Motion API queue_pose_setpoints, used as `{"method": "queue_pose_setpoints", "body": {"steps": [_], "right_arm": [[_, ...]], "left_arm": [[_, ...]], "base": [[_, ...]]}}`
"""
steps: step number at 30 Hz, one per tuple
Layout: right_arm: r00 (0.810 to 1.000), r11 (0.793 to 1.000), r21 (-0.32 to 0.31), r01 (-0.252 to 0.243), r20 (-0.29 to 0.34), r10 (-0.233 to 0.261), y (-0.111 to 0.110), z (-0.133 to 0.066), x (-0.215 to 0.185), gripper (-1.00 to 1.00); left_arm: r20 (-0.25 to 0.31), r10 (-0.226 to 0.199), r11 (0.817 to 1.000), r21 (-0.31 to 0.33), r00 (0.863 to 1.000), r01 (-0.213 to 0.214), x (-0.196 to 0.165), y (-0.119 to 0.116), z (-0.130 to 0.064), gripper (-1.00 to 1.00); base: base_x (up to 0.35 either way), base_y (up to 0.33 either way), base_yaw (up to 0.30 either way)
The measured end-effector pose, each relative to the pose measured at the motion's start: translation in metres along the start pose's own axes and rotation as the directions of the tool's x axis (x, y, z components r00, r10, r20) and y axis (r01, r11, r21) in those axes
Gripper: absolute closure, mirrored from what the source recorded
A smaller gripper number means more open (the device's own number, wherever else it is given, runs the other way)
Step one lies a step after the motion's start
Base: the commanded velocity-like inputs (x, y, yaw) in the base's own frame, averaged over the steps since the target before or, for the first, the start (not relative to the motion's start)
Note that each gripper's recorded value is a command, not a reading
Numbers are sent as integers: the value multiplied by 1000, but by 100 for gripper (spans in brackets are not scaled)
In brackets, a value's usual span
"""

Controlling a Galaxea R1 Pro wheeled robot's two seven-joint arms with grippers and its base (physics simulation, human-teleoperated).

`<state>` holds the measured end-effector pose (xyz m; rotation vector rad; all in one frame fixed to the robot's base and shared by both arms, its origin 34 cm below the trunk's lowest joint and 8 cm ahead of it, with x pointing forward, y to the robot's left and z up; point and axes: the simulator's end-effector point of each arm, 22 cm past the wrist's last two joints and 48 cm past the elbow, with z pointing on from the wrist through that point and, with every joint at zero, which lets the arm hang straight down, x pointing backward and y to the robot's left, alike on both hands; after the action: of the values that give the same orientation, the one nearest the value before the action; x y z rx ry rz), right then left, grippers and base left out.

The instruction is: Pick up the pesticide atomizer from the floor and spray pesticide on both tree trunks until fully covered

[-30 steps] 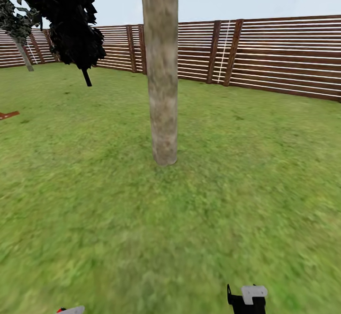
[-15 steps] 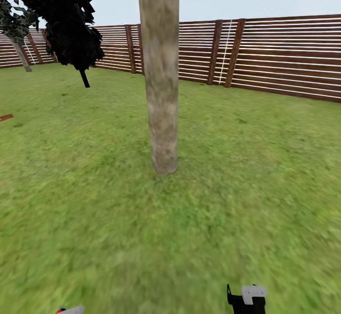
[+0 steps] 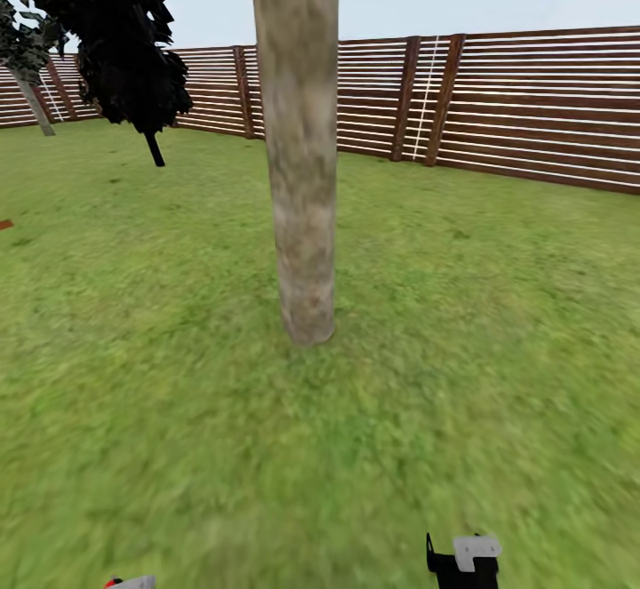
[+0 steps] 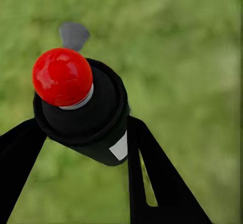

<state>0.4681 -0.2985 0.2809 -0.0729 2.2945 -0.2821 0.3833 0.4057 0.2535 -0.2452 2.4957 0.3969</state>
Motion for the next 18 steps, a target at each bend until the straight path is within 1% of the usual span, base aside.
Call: {"method": "queue_pose_setpoints", "body": {"steps": [10, 12, 14, 15, 16, 17, 18], "right_arm": [[1000, 1000, -1, 0, 0, 0, 1, 0, 0, -100], [1000, 1000, -1, 0, 0, 0, 1, 0, 0, -100], [1000, 1000, -1, 0, 0, 0, 1, 0, 0, -100], [1000, 1000, 3, -3, 1, 3, -1, 1, -2, -100], [1000, 1000, -2, 3, 5, -3, 0, 2, -4, -100], [1000, 1000, -12, 15, 6, -15, 2, 3, -5, -100], [998, 997, -50, 58, 15, -57, 9, 5, -10, -100]], "left_arm": [[0, 0, 1000, -1, 1000, 0, 0, 0, 0, 100], [-1, 0, 1000, -1, 1000, 0, 0, 0, 0, 100], [2, 7, 1000, 6, 1000, -7, 0, -2, 0, 100], [8, 20, 1000, 19, 1000, -20, -2, -7, 0, 100], [18, 43, 998, 38, 999, -44, -7, -12, 1, 100], [27, 77, 995, 64, 997, -78, -10, -17, 2, 100], [37, 136, 981, 131, 990, -140, -12, -31, 2, 100]], "base": [[338, 12, 0], [217, 68, 0], [51, 16, 0], [7, 2, 0], [5, 1, 0], [3, 1, 0], [1, 0, 0]]}}
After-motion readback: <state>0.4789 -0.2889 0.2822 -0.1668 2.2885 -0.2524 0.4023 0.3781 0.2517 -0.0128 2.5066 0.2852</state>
